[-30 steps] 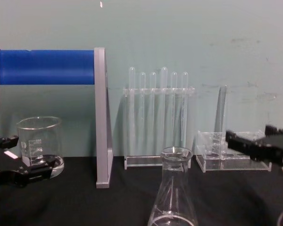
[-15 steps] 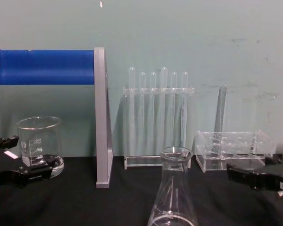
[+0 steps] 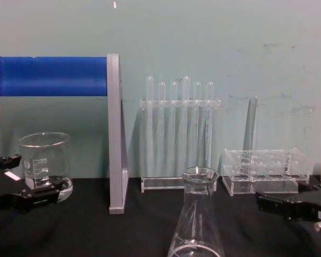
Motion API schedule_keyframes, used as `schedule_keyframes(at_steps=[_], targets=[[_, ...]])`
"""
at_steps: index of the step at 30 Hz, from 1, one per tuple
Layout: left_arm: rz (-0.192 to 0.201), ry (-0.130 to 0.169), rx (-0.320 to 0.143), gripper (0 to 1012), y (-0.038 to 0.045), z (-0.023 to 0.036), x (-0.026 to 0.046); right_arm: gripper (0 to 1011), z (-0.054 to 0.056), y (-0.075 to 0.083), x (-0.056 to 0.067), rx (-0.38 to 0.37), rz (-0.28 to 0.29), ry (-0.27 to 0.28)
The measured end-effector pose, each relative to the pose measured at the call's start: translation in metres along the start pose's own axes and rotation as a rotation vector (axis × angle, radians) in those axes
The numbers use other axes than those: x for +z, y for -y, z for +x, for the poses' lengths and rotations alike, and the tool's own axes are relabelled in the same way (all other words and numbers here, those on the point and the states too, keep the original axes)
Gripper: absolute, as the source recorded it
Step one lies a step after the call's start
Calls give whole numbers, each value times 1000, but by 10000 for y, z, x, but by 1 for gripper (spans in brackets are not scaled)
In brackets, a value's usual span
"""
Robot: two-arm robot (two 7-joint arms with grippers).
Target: Grasp the erlenmeyer flask with one hand, shake it three times, then place it back.
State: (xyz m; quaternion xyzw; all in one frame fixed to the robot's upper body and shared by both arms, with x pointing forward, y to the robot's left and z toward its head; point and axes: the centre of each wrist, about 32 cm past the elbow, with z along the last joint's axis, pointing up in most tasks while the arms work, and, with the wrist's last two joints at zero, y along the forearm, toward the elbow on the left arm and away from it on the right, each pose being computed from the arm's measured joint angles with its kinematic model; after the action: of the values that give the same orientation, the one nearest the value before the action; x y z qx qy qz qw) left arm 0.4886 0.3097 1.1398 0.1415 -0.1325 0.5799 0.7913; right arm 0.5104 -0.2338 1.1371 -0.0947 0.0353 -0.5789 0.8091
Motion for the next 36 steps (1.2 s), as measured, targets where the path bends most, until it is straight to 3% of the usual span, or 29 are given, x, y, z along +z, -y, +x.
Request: schedule_keyframes(at_steps=[36], targets=[[0,0,0,1001,0,0,0,1000,-14,-4,0,-9,1,-2]])
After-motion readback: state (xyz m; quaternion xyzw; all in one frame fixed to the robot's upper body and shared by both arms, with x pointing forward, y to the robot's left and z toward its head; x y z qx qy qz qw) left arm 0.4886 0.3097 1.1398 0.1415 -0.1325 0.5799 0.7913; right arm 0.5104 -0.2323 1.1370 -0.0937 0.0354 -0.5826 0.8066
